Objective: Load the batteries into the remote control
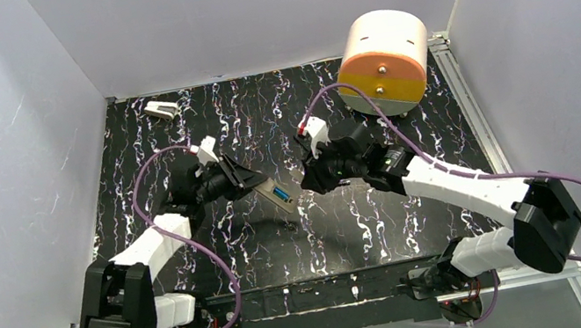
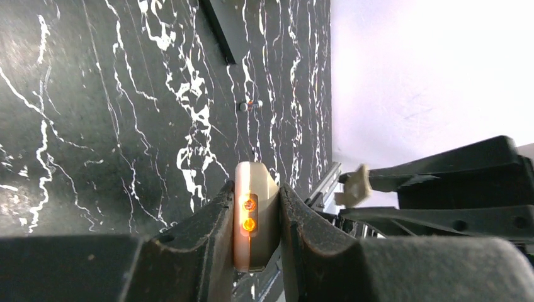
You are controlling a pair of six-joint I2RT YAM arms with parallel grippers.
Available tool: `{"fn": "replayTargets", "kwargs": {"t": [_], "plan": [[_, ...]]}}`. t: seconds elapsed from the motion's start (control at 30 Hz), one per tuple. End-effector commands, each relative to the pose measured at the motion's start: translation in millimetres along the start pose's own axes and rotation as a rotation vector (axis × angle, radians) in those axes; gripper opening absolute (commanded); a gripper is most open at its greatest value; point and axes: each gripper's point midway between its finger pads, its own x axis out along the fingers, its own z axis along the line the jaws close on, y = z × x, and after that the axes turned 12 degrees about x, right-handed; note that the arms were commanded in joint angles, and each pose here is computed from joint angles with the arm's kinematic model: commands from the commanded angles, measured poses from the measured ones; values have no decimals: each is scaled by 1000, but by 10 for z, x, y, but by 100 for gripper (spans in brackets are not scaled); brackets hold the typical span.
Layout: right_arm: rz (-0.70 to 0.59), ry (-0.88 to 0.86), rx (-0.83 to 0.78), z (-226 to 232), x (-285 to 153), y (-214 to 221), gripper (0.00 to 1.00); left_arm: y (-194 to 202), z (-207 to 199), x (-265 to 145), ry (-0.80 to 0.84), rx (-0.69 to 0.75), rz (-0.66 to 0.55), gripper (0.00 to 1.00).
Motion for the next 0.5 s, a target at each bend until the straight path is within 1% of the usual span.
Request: {"fn": "replayTargets", "kwargs": {"t": [0.0,0.23,0.47], "plan": [[-28,-117,90,294,-132,-85,23,-56,-207,36,104,-11,-45,0],[44,-113,44,361,-90,-44,24,13,-285,50,154,-51,-9,0],[95,-79,-6,438,8,-41,24,60,-296,51,172,-38,17,0]]}}
